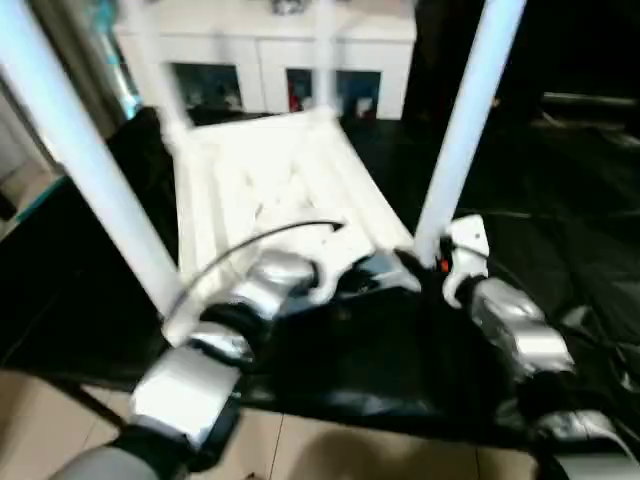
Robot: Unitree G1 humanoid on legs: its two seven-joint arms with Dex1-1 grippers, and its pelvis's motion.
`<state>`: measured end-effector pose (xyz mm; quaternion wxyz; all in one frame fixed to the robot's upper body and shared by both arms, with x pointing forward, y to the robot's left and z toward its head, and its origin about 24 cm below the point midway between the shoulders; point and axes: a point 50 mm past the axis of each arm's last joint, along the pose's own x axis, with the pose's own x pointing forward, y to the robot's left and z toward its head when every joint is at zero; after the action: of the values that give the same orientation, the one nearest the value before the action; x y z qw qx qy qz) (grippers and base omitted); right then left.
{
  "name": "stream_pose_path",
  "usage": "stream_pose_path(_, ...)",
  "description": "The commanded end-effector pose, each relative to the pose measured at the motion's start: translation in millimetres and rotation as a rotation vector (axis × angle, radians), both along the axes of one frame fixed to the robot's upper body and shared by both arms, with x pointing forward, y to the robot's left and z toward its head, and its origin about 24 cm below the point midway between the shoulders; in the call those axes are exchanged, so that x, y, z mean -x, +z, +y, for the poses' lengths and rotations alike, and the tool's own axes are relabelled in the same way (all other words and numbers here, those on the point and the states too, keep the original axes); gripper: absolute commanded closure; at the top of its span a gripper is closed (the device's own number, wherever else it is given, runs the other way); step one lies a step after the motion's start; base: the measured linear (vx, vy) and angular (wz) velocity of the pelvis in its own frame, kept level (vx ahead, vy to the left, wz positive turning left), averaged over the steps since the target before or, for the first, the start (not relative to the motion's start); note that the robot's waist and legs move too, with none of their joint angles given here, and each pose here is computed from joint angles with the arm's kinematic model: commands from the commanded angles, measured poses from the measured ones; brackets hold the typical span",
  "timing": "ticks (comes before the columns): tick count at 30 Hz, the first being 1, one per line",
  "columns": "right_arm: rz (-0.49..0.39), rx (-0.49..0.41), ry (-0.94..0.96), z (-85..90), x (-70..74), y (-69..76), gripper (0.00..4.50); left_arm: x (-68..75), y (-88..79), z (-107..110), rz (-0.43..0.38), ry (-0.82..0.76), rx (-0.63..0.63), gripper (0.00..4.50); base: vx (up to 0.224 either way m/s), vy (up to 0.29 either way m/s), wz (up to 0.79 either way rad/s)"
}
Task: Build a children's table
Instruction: Rotate leg to tighten
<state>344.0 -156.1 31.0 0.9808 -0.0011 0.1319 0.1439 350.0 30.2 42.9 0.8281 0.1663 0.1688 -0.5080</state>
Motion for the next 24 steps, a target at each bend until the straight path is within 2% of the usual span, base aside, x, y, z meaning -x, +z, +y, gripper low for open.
stream_pose_path(1, 0.116, 0.014, 0.036, 28.3, 10.3, -27.8, 1.78, -8.7, 18.7, -14.5, -0.089, 0.080, 0.055, 4.50, 0.000, 0.000, 0.00)
stream_pose_path(2, 0.098, 0.022, 0.050, 33.3, 8.4, -25.5, 1.78, -7.5, 18.9, -17.8, -0.092, 0.067, 0.057, 4.50, 0.000, 0.000, 0.00)
stream_pose_path(4, 0.058, 0.028, 0.091, 35.6, 6.8, -20.5, 1.22, -5.8, 18.8, -19.0, -0.088, 0.036, 0.063, 4.50, 0.000, 0.000, 0.00)
stream_pose_path(7, 0.014, 0.016, 0.153, 33.2, 6.2, -13.6, 0.88, -4.6, 17.9, -15.2, -0.077, 0.001, 0.070, 4.50, 0.000, 0.000, 0.00)
stream_pose_path(10, -0.044, 0.004, 0.332, 24.1, 10.3, -1.1, 0.64, -2.6, 15.7, -2.3, -0.058, -0.081, 0.068, 4.50, 0.000, 0.000, 0.00)
stream_pose_path(14, -0.056, 0.011, 0.420, 19.8, 14.0, 1.8, 0.64, -1.3, 14.7, 3.4, -0.046, -0.120, 0.069, 4.50, 0.000, 0.000, 0.00)
stream_pose_path(18, -0.037, 0.027, 0.671, -2.4, 32.0, 11.3, 0.64, 7.7, 11.7, 25.9, 0.007, -0.319, 0.057, 4.50, 0.000, 0.000, 0.00)
stream_pose_path(22, -0.014, 0.039, 0.769, -19.2, 43.3, 15.9, 0.64, 13.4, 12.3, 41.0, 0.073, -0.428, 0.077, 4.50, 0.000, 0.000, 0.00)
stream_pose_path(24, -0.001, 0.040, 0.785, -22.9, 46.1, 15.8, 0.64, 14.2, 12.8, 44.3, 0.081, -0.448, 0.077, 4.50, 0.000, 0.000, 0.00)
